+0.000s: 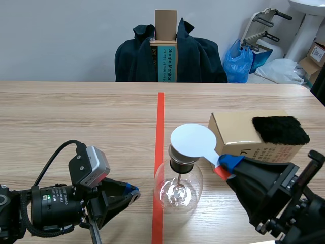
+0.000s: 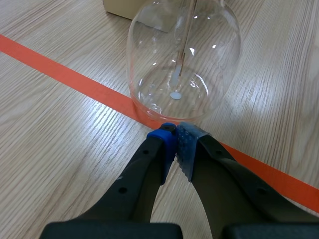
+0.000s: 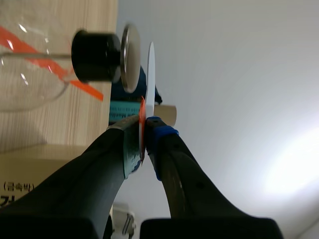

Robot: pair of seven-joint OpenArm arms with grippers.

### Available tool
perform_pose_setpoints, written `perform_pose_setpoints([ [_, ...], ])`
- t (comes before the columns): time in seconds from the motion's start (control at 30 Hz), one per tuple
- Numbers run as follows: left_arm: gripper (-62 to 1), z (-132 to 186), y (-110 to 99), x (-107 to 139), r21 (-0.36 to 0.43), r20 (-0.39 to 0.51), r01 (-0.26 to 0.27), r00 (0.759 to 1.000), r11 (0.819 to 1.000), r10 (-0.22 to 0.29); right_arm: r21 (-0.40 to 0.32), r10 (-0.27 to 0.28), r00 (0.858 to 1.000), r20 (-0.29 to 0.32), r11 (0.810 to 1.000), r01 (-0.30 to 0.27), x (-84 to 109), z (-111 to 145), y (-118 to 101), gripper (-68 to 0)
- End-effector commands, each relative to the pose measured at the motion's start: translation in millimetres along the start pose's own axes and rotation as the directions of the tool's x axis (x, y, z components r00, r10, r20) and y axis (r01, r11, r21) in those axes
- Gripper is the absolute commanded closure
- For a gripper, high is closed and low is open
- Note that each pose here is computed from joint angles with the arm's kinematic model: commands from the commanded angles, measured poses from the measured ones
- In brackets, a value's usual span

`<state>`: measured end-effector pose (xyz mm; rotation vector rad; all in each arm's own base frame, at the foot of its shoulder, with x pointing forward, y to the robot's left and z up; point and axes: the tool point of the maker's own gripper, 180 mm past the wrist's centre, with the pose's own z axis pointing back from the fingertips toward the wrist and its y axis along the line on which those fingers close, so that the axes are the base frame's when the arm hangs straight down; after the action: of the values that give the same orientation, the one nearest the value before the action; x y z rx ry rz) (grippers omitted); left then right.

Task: Do the electroscope experiment.
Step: 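Move the plate toward and away from the electroscope, then put the plate down on the right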

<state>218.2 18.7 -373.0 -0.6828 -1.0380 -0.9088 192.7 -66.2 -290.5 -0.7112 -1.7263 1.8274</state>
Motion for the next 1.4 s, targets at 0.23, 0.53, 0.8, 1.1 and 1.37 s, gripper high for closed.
perform_pose_setpoints([
  [0.23, -1.7, -2.0, -2.2, 11.0, -0.006, 0.039, 0.000, 0.999, 1.000, 0.001, -0.049, -0.007, 0.967, -0.255, 0.999, -0.006, -47.7, 4.9, -12.5, -0.8],
  [0.53, -1.7, -2.0, -2.2, 10.9, -0.005, 0.038, 0.000, 0.999, 1.000, 0.000, -0.183, -0.073, 0.854, -0.515, 0.983, -0.026, -103.3, 33.7, -43.5, -0.9],
  [0.8, -1.7, -1.0, -2.0, 11.5, -0.005, 0.039, 0.002, 0.999, 1.000, -0.002, -0.333, -0.127, 0.762, -0.636, 0.935, -0.122, -139.7, 70.2, -100.7, -0.8],
  [1.1, -1.7, 24.3, -8.0, 25.1, 0.026, 0.059, 0.027, 0.998, 0.999, -0.028, -0.292, -0.192, 0.736, -0.649, 0.956, -0.007, -153.8, 74.6, -81.8, -0.8],
  [1.37, -1.7, 67.8, -32.3, 54.6, 0.048, 0.075, 0.089, 0.993, 0.995, -0.093, -0.212, -0.195, 0.802, -0.564, 0.973, 0.087, -140.2, 28.1, -44.9, -0.8],
])
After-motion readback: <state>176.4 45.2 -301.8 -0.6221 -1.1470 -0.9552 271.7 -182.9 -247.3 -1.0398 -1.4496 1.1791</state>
